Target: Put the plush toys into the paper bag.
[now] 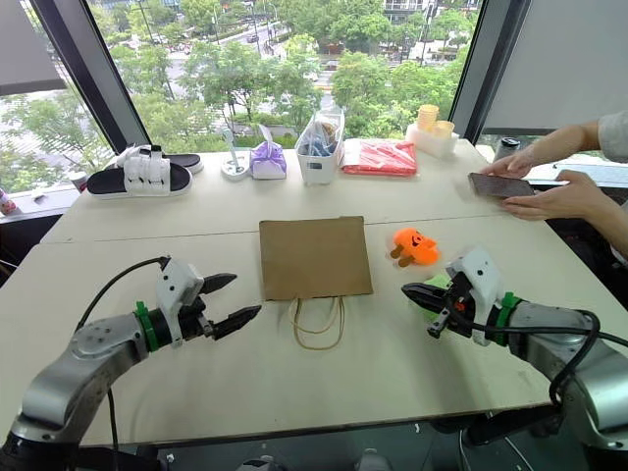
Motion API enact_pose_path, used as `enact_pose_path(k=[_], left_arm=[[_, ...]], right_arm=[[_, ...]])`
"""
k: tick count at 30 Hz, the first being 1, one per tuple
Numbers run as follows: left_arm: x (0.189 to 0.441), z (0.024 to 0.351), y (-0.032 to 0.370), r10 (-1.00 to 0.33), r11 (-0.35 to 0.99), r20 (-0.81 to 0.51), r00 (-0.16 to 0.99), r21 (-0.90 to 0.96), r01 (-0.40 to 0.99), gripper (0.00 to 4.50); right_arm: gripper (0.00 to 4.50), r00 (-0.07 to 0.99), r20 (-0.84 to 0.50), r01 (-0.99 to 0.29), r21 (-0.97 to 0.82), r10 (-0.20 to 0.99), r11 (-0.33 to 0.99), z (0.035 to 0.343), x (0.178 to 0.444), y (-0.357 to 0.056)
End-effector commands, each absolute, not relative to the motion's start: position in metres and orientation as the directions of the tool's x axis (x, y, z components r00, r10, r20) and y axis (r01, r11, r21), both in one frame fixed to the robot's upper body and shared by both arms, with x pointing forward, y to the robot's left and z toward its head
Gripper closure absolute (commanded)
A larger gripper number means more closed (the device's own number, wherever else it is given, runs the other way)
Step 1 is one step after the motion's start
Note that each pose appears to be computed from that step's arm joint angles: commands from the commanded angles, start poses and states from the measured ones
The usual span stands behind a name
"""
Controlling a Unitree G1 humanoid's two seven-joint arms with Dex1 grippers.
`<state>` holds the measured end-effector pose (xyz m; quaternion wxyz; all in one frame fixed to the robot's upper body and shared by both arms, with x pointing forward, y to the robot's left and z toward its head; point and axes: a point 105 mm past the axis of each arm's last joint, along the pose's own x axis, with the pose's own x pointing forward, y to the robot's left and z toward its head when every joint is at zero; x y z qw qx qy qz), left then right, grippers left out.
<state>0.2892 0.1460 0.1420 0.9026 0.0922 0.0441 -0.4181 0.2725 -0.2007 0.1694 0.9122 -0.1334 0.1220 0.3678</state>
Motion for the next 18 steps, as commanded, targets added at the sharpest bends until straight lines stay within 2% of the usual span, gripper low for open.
enact_pose_path(k=[1, 9, 18], left_arm=[[0.290, 0.157, 0.148, -0.778, 0.586, -0.140, 0.612, 0.187, 0.788, 0.04], [0.294, 0.170, 0.141, -0.831, 0.512, -0.141, 0.538, 0.183, 0.839, 0.04], [0.290, 0.166, 0.144, -0.853, 0.435, -0.209, 0.477, 0.218, 0.873, 0.04]], right_arm=[[4.50, 0.697, -0.306, -0.712, -0.190, 0.649, 0.676, 0.185, 0.271, -0.204], [4.50, 0.712, -0.306, -0.699, -0.214, 0.632, 0.683, 0.191, 0.272, -0.211], [4.50, 0.706, -0.300, -0.704, -0.199, 0.642, 0.682, 0.189, 0.268, -0.204]])
